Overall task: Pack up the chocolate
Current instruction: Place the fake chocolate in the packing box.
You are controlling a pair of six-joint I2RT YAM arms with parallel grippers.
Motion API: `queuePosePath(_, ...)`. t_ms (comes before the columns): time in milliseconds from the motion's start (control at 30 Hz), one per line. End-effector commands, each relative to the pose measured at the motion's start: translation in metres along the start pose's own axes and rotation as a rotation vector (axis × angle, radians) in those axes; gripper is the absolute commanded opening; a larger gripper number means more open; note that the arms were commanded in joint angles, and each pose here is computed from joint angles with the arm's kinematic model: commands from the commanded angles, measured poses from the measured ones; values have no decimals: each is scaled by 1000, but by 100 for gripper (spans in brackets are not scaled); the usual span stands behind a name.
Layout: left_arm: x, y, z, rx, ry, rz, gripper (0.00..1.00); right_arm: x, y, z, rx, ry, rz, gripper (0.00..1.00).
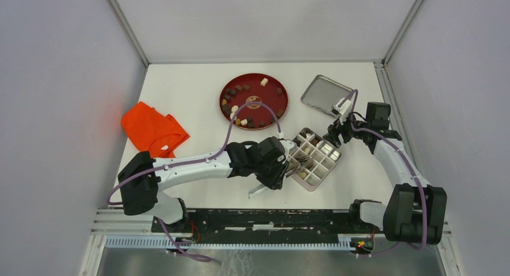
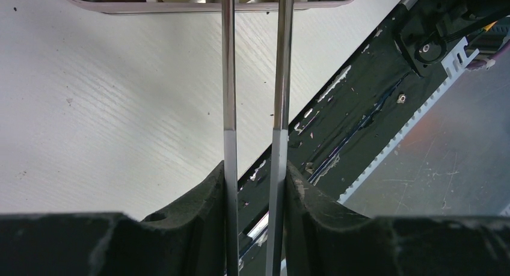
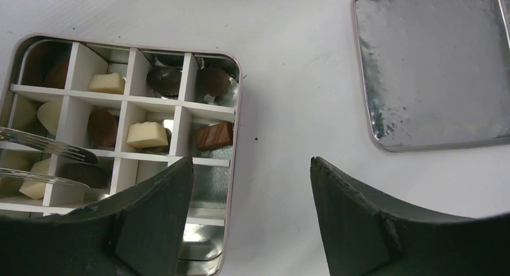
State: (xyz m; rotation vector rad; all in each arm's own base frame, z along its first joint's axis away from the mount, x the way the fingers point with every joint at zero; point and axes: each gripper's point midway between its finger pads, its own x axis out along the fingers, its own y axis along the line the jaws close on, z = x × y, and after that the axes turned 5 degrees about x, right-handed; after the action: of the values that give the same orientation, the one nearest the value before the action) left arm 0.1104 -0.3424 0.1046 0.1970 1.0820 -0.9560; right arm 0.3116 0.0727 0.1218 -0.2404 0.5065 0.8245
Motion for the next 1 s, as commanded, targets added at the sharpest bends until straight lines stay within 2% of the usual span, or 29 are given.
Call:
queuePosePath(0,-4,-5,12,33,-27,-8,40,-4,-6,19,-46,-40,-8,77)
queuePosePath(267,-6,-2,15,19,-43,14,41,-5,-6,20,-50,-43,-7,77)
queuePosePath(467,-21,-15,38,-6,-147,-31,33,-4,-5,19,-44,-41,0,77)
queuePosePath(967,-61,-9,61,-79,-347,-20,32,-5,-5,23,-49,-50,-2,77)
